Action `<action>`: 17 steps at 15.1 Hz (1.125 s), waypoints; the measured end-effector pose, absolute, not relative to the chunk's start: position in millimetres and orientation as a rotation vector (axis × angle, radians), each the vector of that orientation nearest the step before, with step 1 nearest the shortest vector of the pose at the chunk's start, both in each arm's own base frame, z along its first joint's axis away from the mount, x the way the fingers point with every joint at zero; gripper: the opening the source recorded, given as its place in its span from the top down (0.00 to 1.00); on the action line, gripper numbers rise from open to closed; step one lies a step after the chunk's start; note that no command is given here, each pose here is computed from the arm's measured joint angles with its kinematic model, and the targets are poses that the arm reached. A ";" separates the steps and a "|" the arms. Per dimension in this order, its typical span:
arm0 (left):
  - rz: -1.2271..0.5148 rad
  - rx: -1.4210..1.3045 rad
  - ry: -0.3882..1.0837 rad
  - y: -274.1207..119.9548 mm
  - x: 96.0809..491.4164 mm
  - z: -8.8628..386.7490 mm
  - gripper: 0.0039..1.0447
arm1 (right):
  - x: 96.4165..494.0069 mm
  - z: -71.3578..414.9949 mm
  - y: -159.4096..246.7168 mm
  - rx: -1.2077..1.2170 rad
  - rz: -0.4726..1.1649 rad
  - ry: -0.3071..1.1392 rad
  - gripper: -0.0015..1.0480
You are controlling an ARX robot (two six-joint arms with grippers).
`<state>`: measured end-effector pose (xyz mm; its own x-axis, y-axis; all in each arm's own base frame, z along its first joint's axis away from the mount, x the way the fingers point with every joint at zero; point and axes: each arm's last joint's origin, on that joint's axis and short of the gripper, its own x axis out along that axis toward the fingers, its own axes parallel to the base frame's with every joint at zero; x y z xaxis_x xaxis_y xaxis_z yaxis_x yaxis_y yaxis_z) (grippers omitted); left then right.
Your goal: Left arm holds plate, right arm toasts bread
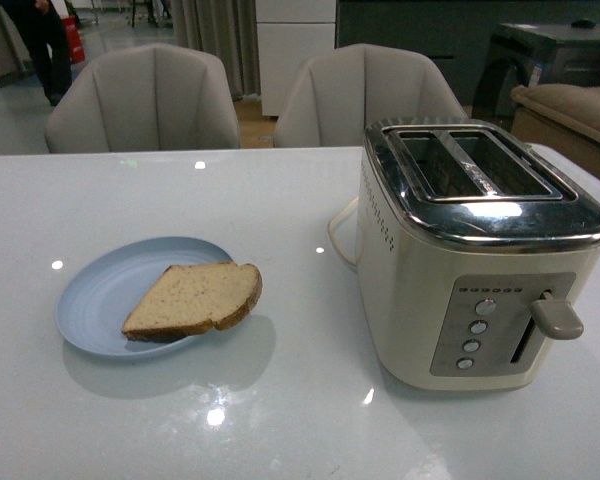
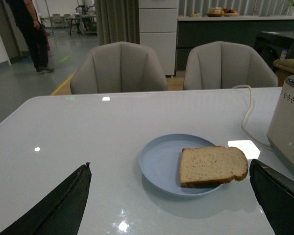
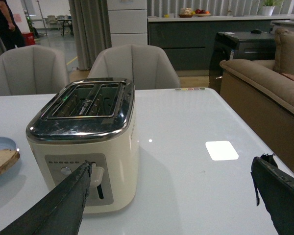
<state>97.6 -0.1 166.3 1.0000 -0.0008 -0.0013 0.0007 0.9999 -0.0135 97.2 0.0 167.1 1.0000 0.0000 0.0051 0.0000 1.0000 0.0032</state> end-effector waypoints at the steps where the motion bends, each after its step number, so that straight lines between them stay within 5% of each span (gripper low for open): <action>1: -0.001 -0.014 0.001 -0.1 97.6 166.3 0.06 | 97.2 167.1 0.0 0.003 0.000 -0.005 0.06; 17: -0.001 -0.014 0.001 -0.1 97.6 166.3 0.06 | 97.2 167.1 0.0 0.003 0.000 -0.005 0.06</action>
<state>97.6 -0.1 166.3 1.0000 -0.0008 -0.0013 0.0007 0.9999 -0.0135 97.2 0.0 167.1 1.0000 0.0000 0.0051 0.0000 1.0000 0.0029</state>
